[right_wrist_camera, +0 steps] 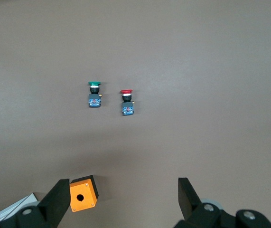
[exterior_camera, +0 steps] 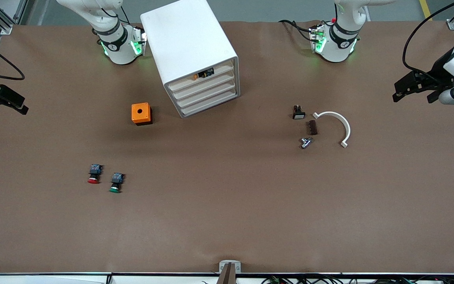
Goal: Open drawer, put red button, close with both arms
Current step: 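Move the left gripper from rest toward the white drawer cabinet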
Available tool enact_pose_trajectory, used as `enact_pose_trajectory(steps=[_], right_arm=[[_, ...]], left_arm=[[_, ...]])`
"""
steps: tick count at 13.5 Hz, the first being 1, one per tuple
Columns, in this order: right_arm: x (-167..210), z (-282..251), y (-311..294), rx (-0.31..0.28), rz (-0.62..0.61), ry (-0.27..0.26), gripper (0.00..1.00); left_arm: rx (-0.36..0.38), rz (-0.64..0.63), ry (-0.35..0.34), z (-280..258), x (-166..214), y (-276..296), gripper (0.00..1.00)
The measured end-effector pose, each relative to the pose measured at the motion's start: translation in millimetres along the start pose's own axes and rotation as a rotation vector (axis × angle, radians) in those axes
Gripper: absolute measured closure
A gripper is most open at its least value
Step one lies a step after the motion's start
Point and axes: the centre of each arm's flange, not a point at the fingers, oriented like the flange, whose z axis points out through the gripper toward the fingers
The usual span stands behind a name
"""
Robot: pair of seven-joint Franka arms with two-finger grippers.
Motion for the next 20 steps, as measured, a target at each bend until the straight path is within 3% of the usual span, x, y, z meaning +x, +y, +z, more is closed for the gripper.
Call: enact_pose_trajectory(steps=[6, 11, 15, 20], right_arm=[[0.0, 0.0, 0.2, 0.0, 0.004, 0.0, 0.0], [0.0, 0.0, 0.2, 0.0, 0.005, 0.0, 0.0], [0.0, 0.0, 0.3, 0.0, 0.005, 0.0, 0.0], [0.0, 0.2, 0.4, 0.0, 0.006, 0.0, 0.0]], left_arm=[[0.0, 0.0, -0.01, 0.3, -1.2, 0.6, 0.0], [0.002, -0.018, -0.066, 15.6, 1.4, 1.7, 0.0], [0.002, -0.007, -0.158, 64.6, 20.1, 16.3, 0.0], [0.03, -0.044, -0.281, 135.2, 30.9, 86.4, 0.0]])
